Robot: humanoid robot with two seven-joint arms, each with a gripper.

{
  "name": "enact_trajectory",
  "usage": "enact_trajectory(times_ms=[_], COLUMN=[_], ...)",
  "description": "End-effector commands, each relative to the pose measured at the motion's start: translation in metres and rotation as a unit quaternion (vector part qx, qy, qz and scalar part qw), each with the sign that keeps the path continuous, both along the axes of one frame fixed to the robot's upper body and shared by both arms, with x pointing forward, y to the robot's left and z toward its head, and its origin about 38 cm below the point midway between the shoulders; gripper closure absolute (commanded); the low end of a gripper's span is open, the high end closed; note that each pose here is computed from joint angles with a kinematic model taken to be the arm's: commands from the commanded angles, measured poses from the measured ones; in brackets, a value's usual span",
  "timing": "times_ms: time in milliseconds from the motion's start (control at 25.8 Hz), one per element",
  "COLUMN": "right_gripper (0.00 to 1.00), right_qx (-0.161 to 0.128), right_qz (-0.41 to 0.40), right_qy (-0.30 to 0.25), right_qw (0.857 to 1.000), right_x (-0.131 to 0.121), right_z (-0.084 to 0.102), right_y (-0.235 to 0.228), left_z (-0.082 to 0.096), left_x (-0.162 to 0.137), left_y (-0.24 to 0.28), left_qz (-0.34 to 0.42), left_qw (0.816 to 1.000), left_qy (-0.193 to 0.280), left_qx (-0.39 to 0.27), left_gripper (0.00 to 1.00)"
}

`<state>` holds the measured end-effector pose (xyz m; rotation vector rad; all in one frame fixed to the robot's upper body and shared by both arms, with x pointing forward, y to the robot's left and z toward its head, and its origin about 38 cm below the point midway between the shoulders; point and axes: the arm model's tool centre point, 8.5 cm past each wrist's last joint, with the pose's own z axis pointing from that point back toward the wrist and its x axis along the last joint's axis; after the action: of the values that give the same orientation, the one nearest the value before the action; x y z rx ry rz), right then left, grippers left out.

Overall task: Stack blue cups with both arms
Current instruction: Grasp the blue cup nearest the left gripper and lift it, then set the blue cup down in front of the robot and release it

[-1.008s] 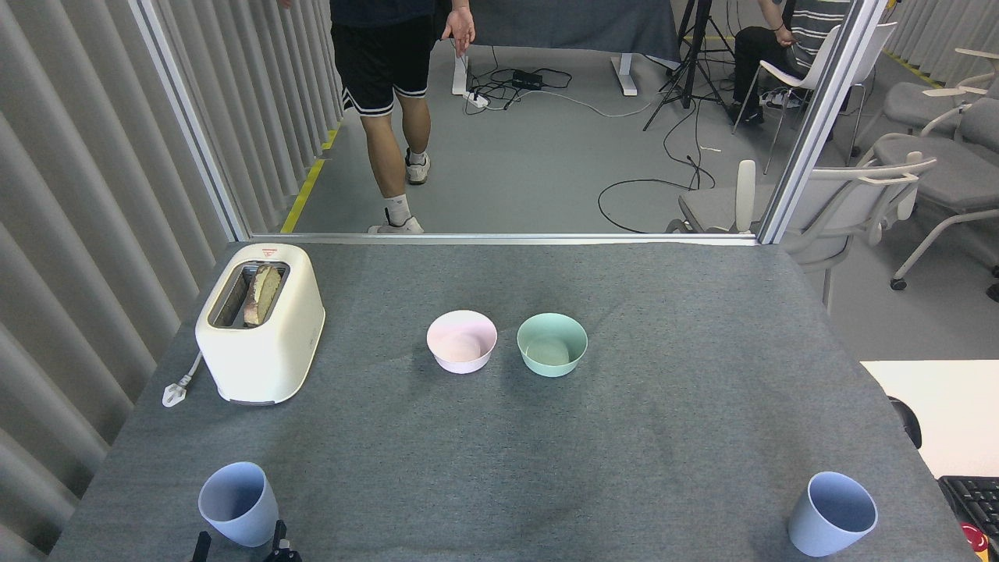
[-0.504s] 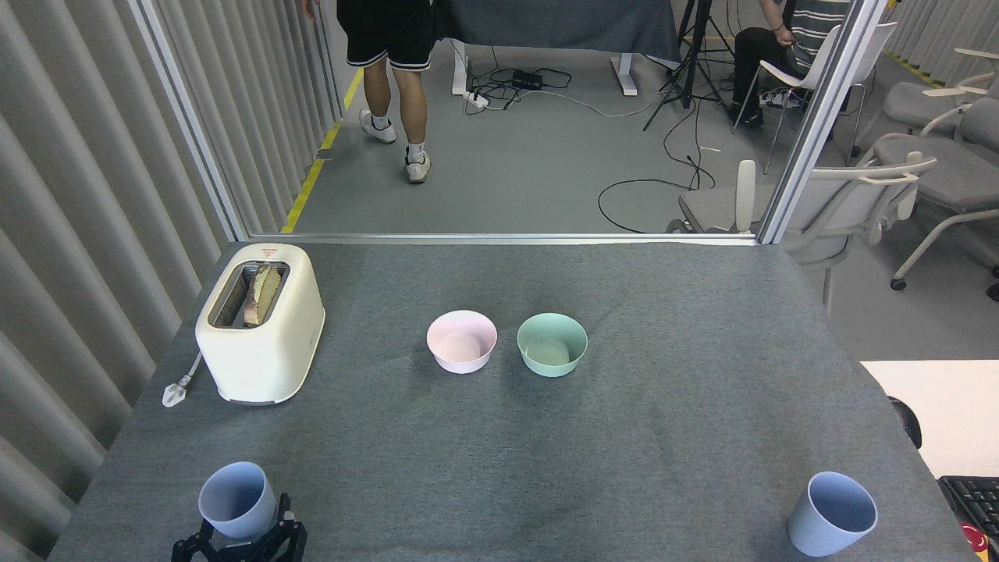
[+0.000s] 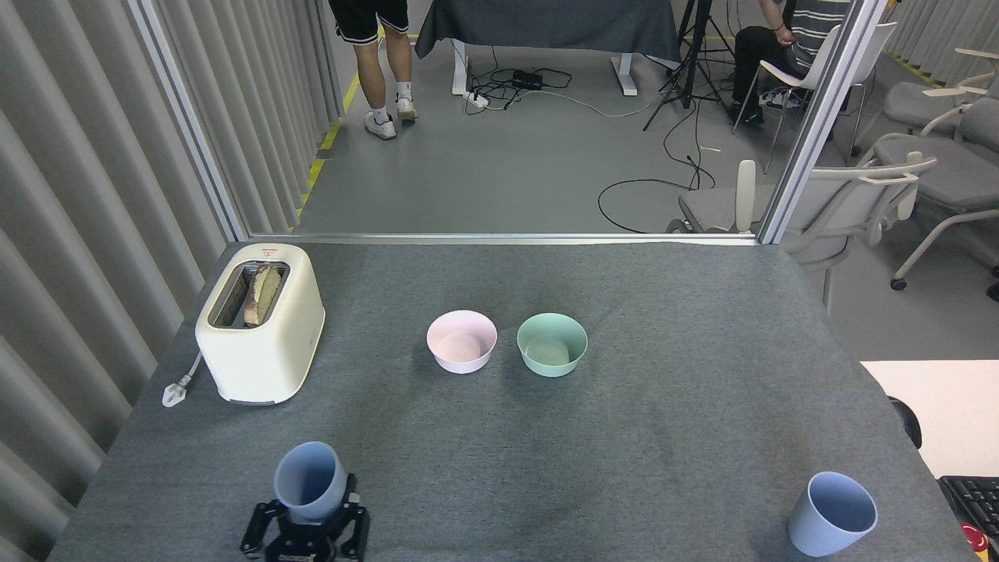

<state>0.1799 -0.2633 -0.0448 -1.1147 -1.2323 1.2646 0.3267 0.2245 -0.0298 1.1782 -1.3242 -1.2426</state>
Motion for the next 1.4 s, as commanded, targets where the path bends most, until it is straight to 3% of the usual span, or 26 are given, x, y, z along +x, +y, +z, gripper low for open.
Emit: enact_trajectory(times_ms=[0,116,349,504,698,814,969,1240,1357], right_gripper=[0.0,0.0,0.0,0.0,0.0,0.0,0.0,0.0,0.0], right_qx=[-0.004,-0.006,-0.007,-0.006,-0.004,-0.004,-0.004,-0.004,-0.004], right_qz=[-0.001,-0.003,-0.005,-0.004,0.002,0.003,0.003,0.003,0.004], right_qy=[0.001,0.001,0.001,0.0,0.0,0.0,0.0,0.0,-0.001], right_qw=[1.0,1.0,1.0,1.0,1.0,1.0,1.0,1.0,1.0], right_x=[0.0,0.0,0.0,0.0,0.001,0.002,0.002,0.002,0.002], right_z=[-0.001,-0.001,-0.001,-0.001,-0.001,-0.002,-0.002,-0.002,-0.001], right_y=[0.003,0.002,0.002,0.003,0.012,0.016,0.017,0.017,0.017], left_z=[0.006,-0.003,-0.007,-0.01,-0.018,-0.015,-0.016,-0.015,-0.023], left_x=[0.001,-0.001,0.025,0.029,0.026,0.026,0.026,0.002,-0.014], left_y=[-0.081,-0.13,-0.175,-0.172,-0.165,-0.166,-0.165,-0.147,-0.135], left_qz=[-0.082,-0.149,-0.179,-0.177,-0.174,-0.172,-0.165,-0.169,-0.166], left_qw=[0.996,0.988,0.983,0.983,0.983,0.984,0.986,0.985,0.985], left_qy=[-0.012,-0.013,-0.003,0.003,0.015,0.013,0.018,0.012,0.02], left_qx=[-0.014,0.034,0.047,0.054,0.054,0.048,0.035,0.027,0.032], left_gripper=[0.39,0.39,0.38,0.37,0.27,0.07,0.0,0.0,0.0])
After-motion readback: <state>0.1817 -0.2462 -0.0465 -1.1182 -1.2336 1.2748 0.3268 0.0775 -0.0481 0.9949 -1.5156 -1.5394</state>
